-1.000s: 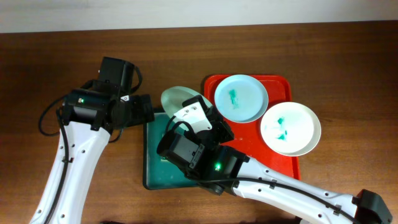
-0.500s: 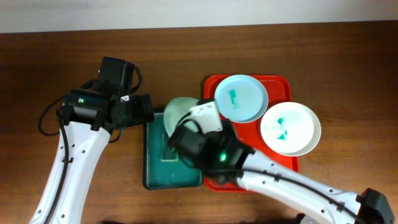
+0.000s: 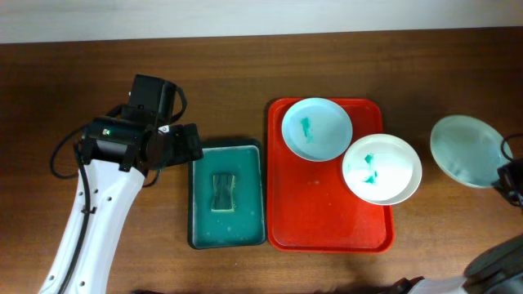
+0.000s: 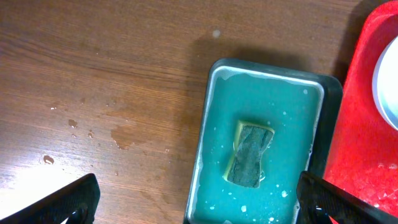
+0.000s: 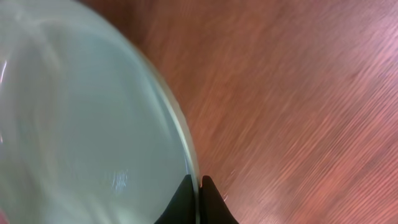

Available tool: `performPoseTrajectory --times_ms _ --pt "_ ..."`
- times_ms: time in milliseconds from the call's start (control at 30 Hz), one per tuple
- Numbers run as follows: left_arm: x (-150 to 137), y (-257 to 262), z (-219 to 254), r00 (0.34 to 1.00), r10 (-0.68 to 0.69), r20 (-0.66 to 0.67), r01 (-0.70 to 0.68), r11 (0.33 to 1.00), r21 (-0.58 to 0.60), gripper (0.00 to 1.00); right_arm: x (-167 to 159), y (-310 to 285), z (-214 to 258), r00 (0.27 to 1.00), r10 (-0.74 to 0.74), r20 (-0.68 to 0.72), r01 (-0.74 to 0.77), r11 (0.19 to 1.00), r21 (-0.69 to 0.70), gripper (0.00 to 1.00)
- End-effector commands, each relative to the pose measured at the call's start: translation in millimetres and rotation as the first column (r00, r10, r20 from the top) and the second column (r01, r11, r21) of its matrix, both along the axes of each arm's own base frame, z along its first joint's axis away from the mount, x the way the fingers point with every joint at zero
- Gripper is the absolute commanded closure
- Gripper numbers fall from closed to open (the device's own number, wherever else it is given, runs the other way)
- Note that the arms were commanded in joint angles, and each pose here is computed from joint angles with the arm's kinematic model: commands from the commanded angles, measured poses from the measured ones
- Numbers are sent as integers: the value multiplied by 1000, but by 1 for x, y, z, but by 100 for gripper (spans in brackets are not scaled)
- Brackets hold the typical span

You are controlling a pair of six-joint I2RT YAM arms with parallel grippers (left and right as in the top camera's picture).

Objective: Clean dirty plates on tray and stack at the side

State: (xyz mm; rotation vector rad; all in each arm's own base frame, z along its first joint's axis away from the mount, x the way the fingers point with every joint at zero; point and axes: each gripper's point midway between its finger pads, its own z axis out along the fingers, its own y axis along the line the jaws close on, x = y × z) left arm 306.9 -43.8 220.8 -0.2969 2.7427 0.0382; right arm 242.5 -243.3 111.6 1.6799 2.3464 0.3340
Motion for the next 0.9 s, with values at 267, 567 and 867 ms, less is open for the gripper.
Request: performPoseTrajectory --times_ms 267,567,867 --pt "1 3 6 1000 5 20 -6 1000 6 1 18 28 -57 944 146 -295 -171 983 -62 59" --pt "1 3 6 1000 5 20 -6 1000 6 1 42 155 -33 696 697 -173 -715 695 -75 51" --pt "1 3 6 1000 6 20 -6 1000 7 1 44 167 -89 676 702 -222 -736 657 -163 86"
